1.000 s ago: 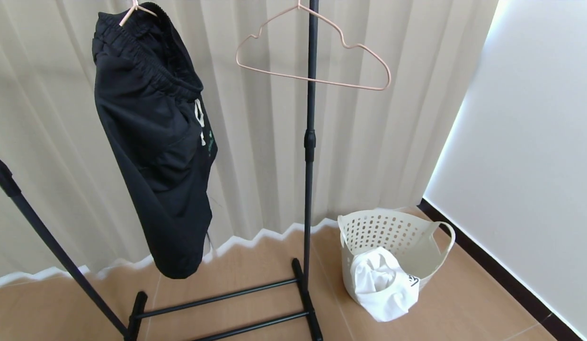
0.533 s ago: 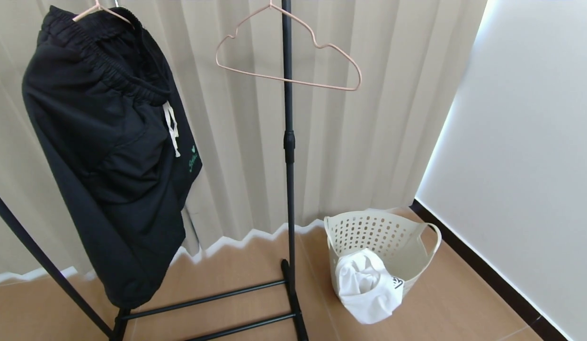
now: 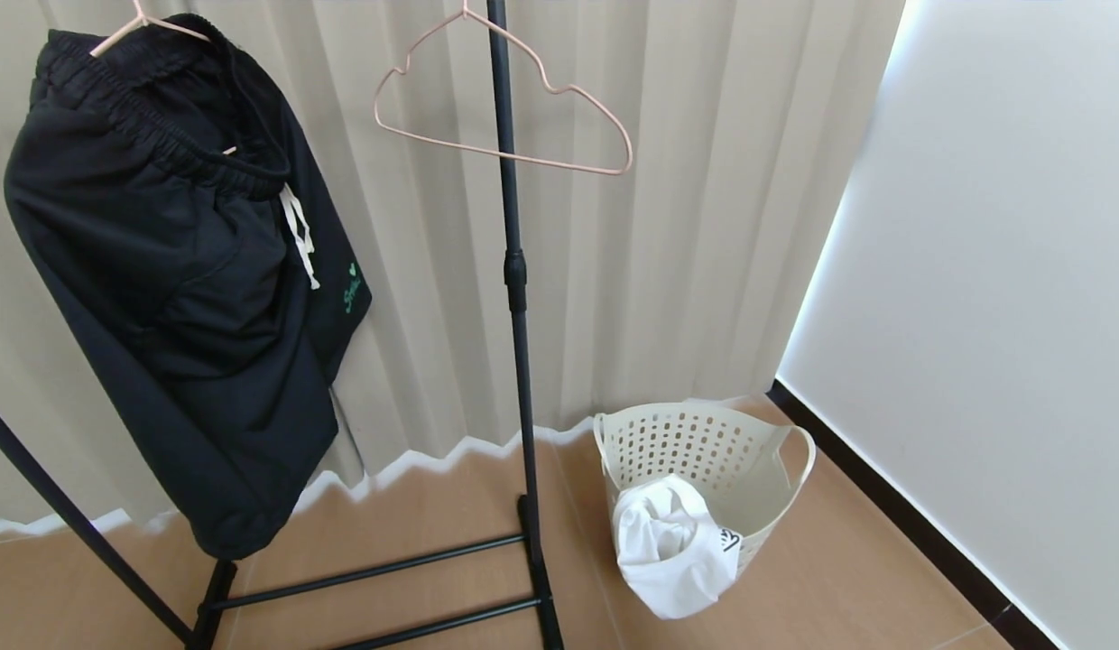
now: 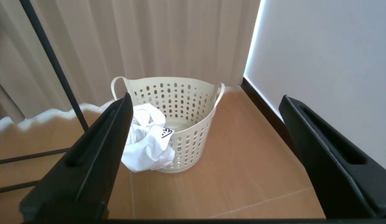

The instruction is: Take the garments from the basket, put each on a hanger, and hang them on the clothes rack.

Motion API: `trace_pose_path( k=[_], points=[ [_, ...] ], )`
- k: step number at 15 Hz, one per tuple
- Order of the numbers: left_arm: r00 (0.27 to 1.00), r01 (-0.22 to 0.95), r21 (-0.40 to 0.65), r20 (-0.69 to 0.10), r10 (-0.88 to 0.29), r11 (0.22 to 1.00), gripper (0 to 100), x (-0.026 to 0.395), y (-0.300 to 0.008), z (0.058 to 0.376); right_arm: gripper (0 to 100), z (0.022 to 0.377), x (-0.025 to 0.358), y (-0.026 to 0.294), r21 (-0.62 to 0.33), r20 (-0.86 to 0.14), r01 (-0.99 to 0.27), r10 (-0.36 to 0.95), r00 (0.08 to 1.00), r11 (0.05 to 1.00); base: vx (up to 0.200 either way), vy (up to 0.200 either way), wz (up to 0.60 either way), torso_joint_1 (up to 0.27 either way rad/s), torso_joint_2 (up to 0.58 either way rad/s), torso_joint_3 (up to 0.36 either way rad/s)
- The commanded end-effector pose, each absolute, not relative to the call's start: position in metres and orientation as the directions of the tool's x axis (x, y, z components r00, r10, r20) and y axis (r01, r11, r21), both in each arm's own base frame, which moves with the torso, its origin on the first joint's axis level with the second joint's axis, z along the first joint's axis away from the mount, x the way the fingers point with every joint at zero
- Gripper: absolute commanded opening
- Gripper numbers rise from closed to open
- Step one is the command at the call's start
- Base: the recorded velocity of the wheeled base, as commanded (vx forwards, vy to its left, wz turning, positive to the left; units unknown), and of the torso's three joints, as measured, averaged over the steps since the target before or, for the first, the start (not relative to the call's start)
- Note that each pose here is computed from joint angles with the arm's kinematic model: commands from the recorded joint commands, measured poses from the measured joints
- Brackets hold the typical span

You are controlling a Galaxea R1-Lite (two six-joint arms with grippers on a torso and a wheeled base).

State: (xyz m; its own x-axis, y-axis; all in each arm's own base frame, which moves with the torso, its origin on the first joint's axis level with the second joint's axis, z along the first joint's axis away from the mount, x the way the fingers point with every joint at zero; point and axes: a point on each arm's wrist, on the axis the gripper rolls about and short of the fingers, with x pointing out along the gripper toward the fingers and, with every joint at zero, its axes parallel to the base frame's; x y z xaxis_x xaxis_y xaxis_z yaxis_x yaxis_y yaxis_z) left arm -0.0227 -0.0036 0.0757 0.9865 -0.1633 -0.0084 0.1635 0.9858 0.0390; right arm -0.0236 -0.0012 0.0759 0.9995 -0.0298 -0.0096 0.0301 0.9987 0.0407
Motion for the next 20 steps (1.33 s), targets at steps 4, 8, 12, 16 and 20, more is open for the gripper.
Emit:
trace_pose_path(
  k=[4, 8, 12, 16, 20],
  points=[
    [0.987, 0.164, 0.04, -0.011, -0.163, 0.986, 100, -0.0226, -0.0035, 0.0756, 100, 0.076, -0.0235, -0.0011, 0.041, -0.011, 0.03, -0.029, 1.0, 0.999, 0.0, 0.0, 0.0, 0.0, 0.0, 0.0],
    [0.987, 0.164, 0.038, -0.011, -0.163, 0.986, 100, -0.0226, -0.0035, 0.0756, 100, 0.076, -0.0235, -0.0011, 0.041, -0.011, 0.03, -0.029, 1.0, 0.999, 0.0, 0.0, 0.0, 0.0, 0.0, 0.0],
    [0.987, 0.164, 0.038, -0.011, -0.163, 0.986, 100, -0.0226, -0.0035, 0.0756, 100, 0.076, -0.0235, -0.0011, 0.041, -0.011, 0.03, -0.029, 1.0, 0.999, 0.0, 0.0, 0.0, 0.001, 0.0, -0.105],
    [0.987, 0.164, 0.038, -0.011, -0.163, 0.986, 100, -0.0226, -0.0035, 0.0756, 100, 0.076, -0.0235, -0.0012, 0.041, -0.011, 0.031, -0.031, 0.999, 0.999, 0.0, 0.0, 0.0, 0.0, 0.0, -0.19],
    [0.987, 0.164, 0.038, -0.011, -0.163, 0.986, 100, -0.0226, -0.0035, 0.0756, 100, 0.076, -0.0235, -0.0011, 0.041, -0.011, 0.03, -0.029, 1.0, 0.999, 0.0, 0.0, 0.0, 0.002, 0.0, -0.192]
  ],
)
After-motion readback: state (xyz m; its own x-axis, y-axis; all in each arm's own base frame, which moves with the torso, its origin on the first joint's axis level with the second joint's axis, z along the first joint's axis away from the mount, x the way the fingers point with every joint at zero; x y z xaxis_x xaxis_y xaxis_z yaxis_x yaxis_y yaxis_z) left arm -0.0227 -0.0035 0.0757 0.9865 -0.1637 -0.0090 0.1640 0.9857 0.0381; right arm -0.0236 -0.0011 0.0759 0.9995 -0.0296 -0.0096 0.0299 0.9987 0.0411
